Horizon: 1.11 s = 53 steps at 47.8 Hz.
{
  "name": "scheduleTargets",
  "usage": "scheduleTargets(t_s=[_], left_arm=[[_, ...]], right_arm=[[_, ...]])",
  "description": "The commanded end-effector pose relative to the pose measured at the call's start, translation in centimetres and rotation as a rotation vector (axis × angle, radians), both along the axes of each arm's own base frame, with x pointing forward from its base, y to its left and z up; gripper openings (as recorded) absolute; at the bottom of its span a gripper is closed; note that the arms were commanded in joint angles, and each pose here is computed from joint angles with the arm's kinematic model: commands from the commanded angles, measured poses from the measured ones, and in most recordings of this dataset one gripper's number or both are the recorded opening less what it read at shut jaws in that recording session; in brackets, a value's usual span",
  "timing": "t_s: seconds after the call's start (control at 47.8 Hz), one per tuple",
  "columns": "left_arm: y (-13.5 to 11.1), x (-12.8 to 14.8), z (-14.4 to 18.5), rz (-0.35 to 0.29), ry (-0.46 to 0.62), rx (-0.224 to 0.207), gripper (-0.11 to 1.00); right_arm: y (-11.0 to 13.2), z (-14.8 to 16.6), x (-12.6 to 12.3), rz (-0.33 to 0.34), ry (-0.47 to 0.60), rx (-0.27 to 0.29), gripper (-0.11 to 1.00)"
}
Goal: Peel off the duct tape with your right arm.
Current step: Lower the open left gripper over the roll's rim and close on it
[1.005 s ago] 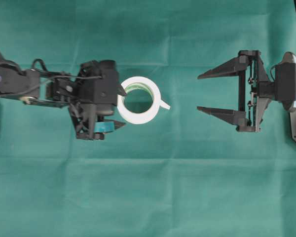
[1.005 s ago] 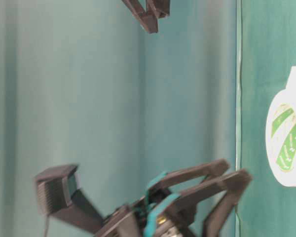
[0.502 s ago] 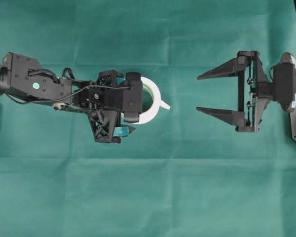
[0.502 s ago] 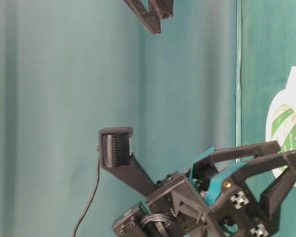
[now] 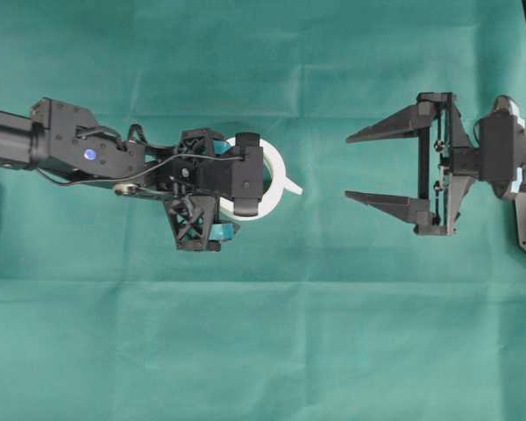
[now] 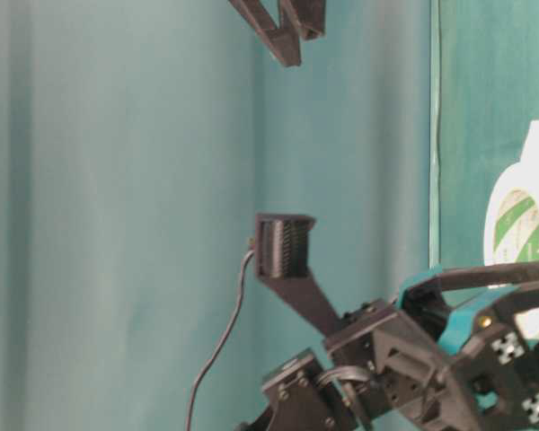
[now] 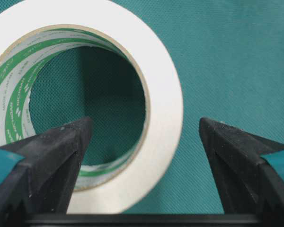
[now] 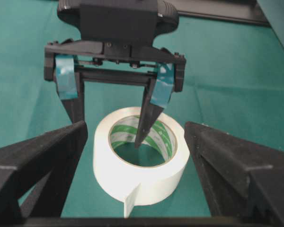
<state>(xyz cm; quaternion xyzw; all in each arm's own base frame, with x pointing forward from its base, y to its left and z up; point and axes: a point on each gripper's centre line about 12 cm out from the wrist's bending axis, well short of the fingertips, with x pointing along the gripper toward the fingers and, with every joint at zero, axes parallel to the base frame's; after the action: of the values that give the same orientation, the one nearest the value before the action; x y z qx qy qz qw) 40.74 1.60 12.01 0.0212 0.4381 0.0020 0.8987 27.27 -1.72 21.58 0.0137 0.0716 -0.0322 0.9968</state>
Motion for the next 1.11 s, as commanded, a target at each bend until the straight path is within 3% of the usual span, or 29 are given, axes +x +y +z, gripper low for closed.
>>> scheduleTargets(t_s=[0.0,0.544,0.607,0.733,0.837,1.088], left_arm=[[0.0,0.8,1.0,0.000,-0.035,0.001,0.95],[0.0,0.9,-0.5,0.003,-0.006,-0.002,0.90],[0.0,0.9,-0.5,0.000,-0.005,0.000,0.81],[0.0,0.9,-0.3,-0.001,-0.008,0.002,0.47],[-0.1,0.9,0.2,-0.004,-0.017,0.002,0.27],[-0.4,0.7,2.0,-0.011,-0.049,0.002,0.23]], right_arm=[[-0.1,0.5,0.2,-0.003,-0.022,0.000,0.71],[-0.1,0.5,0.2,-0.003,-0.021,-0.001,0.71],[-0.1,0.4,0.2,-0.003,-0.020,0.000,0.71],[-0.1,0.5,0.2,-0.003,-0.022,0.000,0.71],[-0.1,0.5,0.2,-0.003,-0.022,0.000,0.71],[-0.1,0.5,0.2,-0.003,-0.022,0.000,0.71]])
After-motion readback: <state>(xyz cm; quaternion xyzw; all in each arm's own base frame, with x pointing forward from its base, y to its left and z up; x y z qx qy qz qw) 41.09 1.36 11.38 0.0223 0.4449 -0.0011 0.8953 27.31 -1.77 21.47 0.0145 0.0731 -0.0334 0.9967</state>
